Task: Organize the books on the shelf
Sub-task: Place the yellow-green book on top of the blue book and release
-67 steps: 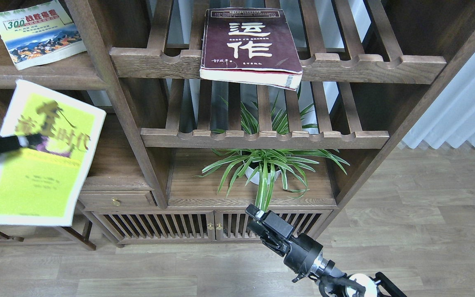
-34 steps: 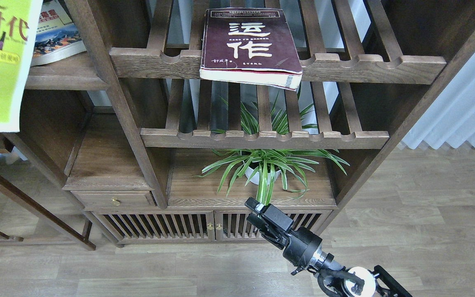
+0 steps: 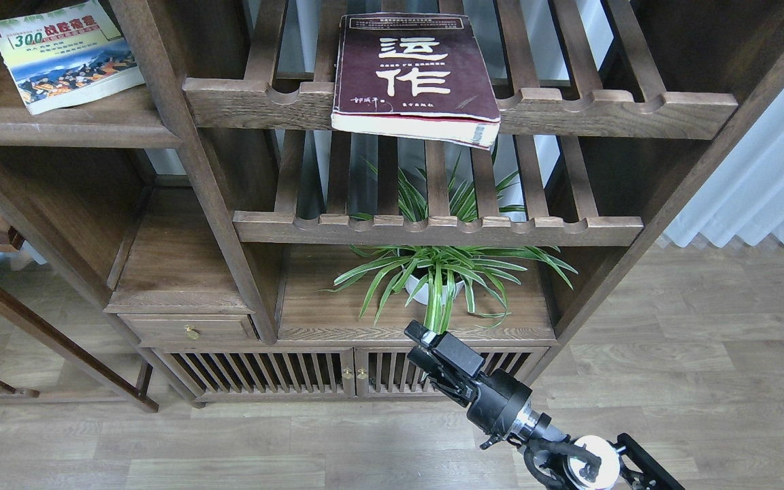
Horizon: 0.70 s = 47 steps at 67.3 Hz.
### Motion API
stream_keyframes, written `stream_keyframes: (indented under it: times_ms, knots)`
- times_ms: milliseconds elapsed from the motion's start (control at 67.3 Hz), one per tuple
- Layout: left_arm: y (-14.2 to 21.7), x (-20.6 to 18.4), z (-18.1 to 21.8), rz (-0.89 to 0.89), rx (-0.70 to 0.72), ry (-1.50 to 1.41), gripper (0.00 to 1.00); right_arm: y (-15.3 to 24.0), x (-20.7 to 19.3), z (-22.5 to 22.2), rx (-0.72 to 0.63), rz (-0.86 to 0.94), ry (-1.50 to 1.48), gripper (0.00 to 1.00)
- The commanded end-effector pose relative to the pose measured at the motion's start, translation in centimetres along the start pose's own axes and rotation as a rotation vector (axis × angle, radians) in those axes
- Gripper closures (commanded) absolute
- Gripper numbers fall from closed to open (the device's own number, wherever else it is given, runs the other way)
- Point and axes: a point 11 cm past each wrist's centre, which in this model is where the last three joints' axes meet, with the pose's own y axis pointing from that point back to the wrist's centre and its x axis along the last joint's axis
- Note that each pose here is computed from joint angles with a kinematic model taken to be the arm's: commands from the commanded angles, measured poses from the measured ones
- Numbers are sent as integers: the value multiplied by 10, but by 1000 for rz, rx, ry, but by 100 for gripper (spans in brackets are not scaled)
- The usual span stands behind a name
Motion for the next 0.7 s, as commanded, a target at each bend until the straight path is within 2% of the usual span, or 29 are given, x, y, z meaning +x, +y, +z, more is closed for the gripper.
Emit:
stream_keyframes:
  times_ms: [0,594,653,683]
  knots:
    - [-26,-3,-12,-27,6,35,98,0,0,0,2,-1,-2,1]
    - [-88,2,-10,-2,-71,166,98,5,4,4,4,11,-15,1]
    - [-93,2,-12,2,-73,180,97,5,4,5,4,11,-15,1]
    - [-100,0,-15,-3,-75,196,91,5,4,5,4,11,-15,1]
